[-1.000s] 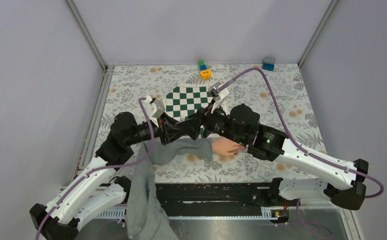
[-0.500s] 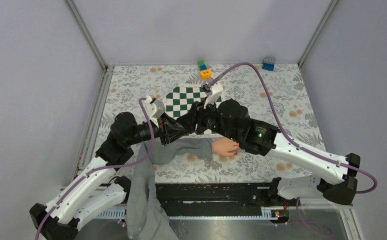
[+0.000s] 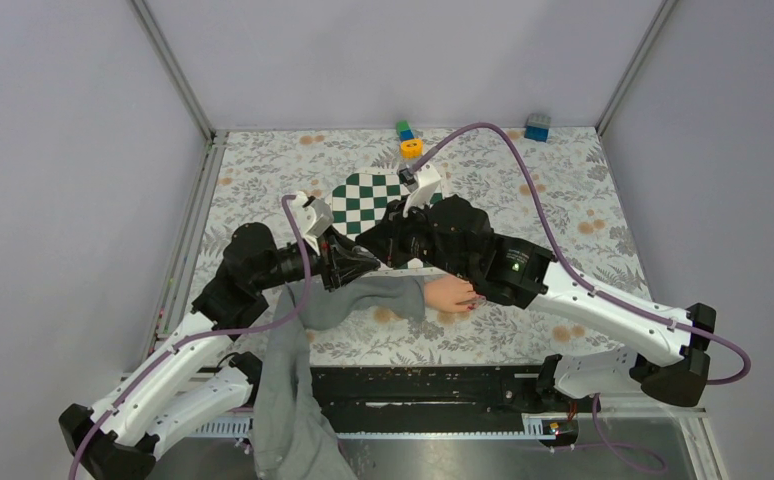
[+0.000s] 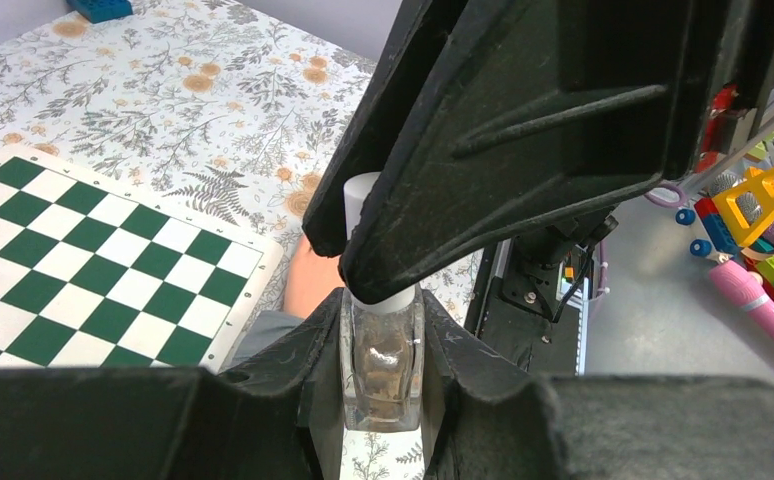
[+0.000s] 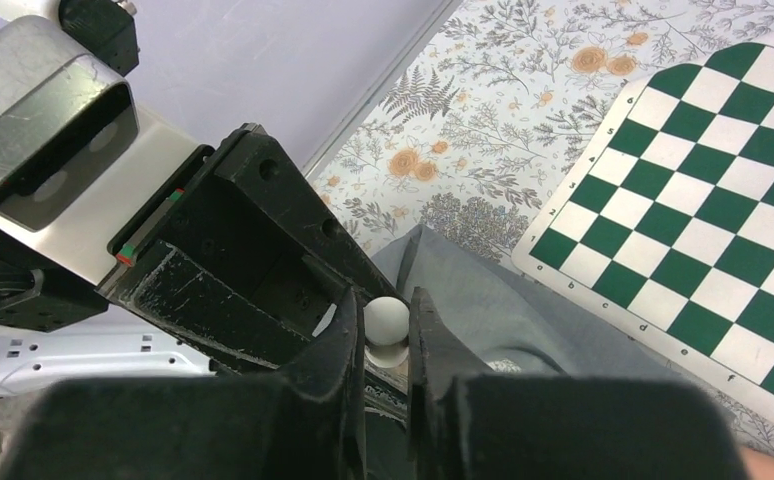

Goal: Paint the nails
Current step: Unscrew the nail polish bottle.

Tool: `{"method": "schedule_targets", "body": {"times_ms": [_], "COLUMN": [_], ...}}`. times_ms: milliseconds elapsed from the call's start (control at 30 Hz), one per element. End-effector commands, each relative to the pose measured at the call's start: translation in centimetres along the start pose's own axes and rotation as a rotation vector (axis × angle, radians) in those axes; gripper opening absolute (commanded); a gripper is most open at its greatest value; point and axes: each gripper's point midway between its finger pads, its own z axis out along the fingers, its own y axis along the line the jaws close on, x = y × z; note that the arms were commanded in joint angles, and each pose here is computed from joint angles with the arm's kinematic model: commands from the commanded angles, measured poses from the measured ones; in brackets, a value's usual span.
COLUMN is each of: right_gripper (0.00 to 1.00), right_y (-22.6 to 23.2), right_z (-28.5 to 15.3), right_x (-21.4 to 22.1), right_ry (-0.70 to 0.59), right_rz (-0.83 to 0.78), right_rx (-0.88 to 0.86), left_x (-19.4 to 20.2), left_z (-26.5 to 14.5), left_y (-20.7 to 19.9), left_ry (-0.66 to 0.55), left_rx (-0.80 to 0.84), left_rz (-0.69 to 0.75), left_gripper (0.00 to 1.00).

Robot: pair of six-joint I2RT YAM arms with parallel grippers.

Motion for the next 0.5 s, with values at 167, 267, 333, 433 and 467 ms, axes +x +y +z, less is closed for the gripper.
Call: {"method": "schedule_targets", "body": {"times_ms": [167,267,333,433,467], "right_gripper": [0.0,0.0,0.0,0.0,0.0], "right_y": [2.0,2.7,3.4,4.6,5.0], "right_z": [-1.1,-1.7,-2.3,-3.1,-3.4], "right_x": [-0.5,-0.2,-0.1,0.3,0.4], "right_ry": [-0.006,-0.006,-0.006,-0.001,0.004], "right_rz": [-0.046,-0.064,-0.074,-0.094,-0.099], "right_rx": [-0.114,-0.173,-0.225,-0.313,-0.344], "left_x": [-3.1,-3.1,-3.1,-3.2,-3.2], "left_z": [0.1,0.1,0.0,-0.2,-0.3], "left_y": [-2.4,-3.4,-4.1,-5.2,-5.6], "left_ry": [-0.072,-0.071,-0.071,-0.075,-0.079], "left_rx": [0.119,0.178,0.22,0.29,0.313], "left_rz": [0.069,0.069,0.068,0.071,0.072], "left_gripper": [0.0,0.0,0.0,0.0,0.0]}}
